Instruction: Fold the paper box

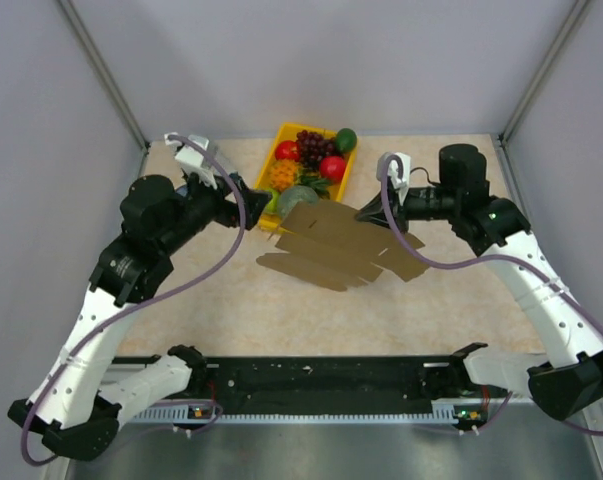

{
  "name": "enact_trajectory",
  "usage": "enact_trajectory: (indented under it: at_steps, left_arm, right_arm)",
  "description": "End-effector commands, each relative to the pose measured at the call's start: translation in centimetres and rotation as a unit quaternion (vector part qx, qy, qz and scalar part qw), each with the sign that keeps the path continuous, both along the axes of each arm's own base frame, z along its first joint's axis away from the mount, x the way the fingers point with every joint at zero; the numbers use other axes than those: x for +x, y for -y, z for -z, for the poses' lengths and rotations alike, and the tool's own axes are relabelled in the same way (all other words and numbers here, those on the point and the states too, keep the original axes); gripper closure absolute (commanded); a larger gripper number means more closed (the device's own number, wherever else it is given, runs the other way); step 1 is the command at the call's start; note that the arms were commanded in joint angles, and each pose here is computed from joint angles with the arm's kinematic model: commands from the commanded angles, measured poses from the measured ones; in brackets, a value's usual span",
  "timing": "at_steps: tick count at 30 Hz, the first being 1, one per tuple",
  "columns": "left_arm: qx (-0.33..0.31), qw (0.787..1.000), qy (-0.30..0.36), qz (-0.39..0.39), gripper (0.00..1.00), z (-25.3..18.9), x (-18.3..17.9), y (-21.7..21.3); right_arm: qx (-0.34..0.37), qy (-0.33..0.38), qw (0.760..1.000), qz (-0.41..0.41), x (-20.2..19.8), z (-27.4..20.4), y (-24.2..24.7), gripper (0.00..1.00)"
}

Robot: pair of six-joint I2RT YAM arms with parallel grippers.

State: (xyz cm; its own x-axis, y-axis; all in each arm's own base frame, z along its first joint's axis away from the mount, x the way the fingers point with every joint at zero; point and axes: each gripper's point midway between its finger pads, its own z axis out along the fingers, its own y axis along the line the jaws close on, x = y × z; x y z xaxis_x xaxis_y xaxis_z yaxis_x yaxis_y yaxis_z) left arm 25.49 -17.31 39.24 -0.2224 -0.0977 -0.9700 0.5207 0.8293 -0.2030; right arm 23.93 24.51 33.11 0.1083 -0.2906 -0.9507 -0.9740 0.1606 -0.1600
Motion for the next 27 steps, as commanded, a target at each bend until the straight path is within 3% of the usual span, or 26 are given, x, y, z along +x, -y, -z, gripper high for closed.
enact_trajectory:
  at_steps: [1,5,6,8,10,15,24,27]
  left_arm:
    - [-0.081,0.977,0.042,0.191,0.26,-7.5,-2.5,4.8]
    - [-0.076,0.938,0.004,0.34,0.28,-6.8,-2.8,8.2]
    - [-0.079,0.913,-0.027,0.4,0.31,-5.7,-3.1,9.4]
    - [-0.099,0.891,-0.052,0.44,0.42,-5.1,-3.0,10.4]
    - [-0.11,0.877,-0.066,0.463,0.47,-4.2,-2.6,11.1]
    - [-0.108,0.87,-0.072,0.477,0.58,-2.8,-2.0,11.6]
    - [-0.07,0.862,-0.073,0.497,0.65,-1.0,-3.3,13.3]
    - [-0.057,0.871,-0.077,0.481,0.65,-0.3,-2.7,13.5]
  right_arm:
    - [0.022,-0.003,0.999,-0.037,-1.2,-2.0,-0.8,1.0]
    - [0.029,-0.007,0.998,-0.06,-2.1,-2.3,-0.9,1.0]
    - [0.03,-0.008,0.998,-0.06,-2.2,-2.3,-0.9,1.0]
    - [0.032,-0.011,0.997,-0.065,-2.3,-2.5,-1.1,1.0]
    - [0.036,-0.015,0.997,-0.07,-2.5,-2.7,-1.1,1.0]
    - [0.038,-0.018,0.996,-0.077,-2.4,-2.8,-1.3,1.0]
    - [0.047,-0.025,0.995,-0.085,-2.3,-3.7,-1.7,1.0]
    - [0.051,-0.033,0.994,-0.095,-2.6,-3.8,-1.9,1.0]
